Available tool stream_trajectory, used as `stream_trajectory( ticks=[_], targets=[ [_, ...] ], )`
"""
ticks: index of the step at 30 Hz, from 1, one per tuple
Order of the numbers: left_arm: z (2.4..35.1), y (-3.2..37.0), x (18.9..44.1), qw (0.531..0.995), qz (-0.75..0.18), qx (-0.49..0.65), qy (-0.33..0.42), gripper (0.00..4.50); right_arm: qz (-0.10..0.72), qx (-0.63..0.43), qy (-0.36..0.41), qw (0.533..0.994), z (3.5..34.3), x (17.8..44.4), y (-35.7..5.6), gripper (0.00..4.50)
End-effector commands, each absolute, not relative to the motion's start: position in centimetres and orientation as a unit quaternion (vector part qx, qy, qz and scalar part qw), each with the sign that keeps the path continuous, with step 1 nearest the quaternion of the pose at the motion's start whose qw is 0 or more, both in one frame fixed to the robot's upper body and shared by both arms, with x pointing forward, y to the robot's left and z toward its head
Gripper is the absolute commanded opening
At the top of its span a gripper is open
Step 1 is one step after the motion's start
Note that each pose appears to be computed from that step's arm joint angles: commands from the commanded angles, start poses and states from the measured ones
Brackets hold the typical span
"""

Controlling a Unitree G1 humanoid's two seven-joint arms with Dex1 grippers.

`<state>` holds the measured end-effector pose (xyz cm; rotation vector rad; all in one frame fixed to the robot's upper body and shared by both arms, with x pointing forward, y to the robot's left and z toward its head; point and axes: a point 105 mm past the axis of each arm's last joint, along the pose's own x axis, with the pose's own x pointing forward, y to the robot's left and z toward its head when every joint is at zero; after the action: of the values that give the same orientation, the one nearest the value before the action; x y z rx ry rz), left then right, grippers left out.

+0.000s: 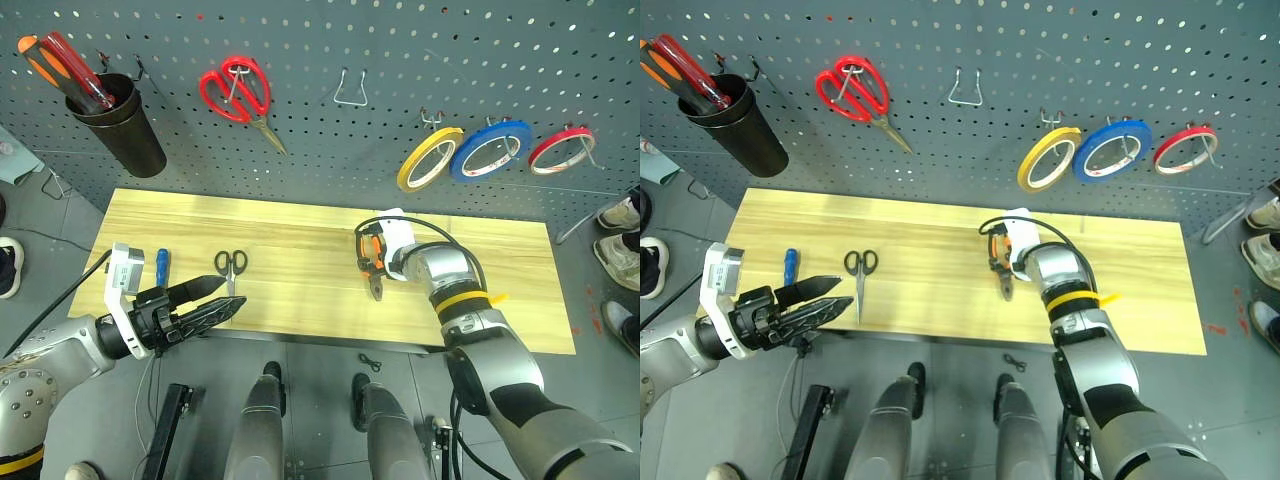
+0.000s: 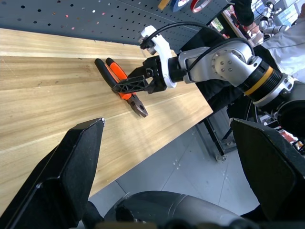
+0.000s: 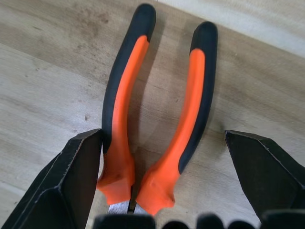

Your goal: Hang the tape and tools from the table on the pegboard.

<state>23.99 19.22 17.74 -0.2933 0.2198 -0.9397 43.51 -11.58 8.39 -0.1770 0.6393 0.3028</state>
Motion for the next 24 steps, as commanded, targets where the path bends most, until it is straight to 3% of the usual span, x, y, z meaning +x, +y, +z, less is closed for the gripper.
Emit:
stream_trajectory(
  ticks=[1, 6, 10, 12, 14, 16, 18, 21, 24],
  targets=[
    [18.7, 18.9, 23.4, 0.874, -0.46, -0.126, 0.092, 4.5, 0.158, -0.072, 0.312, 0.934, 8.6, 43.7, -11.2, 4.24],
    [18.7, 18.9, 23.6, 0.875, -0.46, -0.125, 0.088, 4.5, 0.17, -0.069, 0.315, 0.931, 8.6, 43.5, -10.7, 2.78],
    [18.8, 18.7, 23.8, 0.874, -0.462, -0.123, 0.084, 4.5, 0.182, -0.069, 0.31, 0.931, 8.6, 43.0, -10.7, 2.76],
    [19.4, 18.5, 23.9, 0.874, -0.464, -0.125, 0.072, 4.5, 0.208, -0.03, 0.285, 0.935, 10.1, 42.6, -10.0, 2.76],
    [20.3, 18.3, 24.1, 0.873, -0.464, -0.138, 0.055, 4.5, 0.259, -0.044, 0.226, 0.938, 12.7, 41.7, -9.1, 2.76],
    [21.8, 17.6, 24.3, 0.868, -0.469, -0.161, 0.022, 4.5, 0.35, -0.051, 0.09, 0.931, 18.5, 39.0, -6.7, 2.76],
    [22.8, 17.2, 24.3, 0.864, -0.472, -0.176, 0.004, 4.5, 0.391, -0.055, 0.001, 0.919, 22.2, 36.5, -5.6, 2.76],
    [25.2, 16.5, 24.7, 0.854, -0.479, -0.201, -0.035, 4.5, 0.409, -0.051, -0.17, 0.895, 29.9, 33.1, -4.3, 2.76],
    [27.6, 16.4, 25.6, 0.847, -0.478, -0.221, -0.075, 4.5, 0.379, -0.071, -0.286, 0.877, 35.0, 31.9, -3.9, 2.76]
  ],
)
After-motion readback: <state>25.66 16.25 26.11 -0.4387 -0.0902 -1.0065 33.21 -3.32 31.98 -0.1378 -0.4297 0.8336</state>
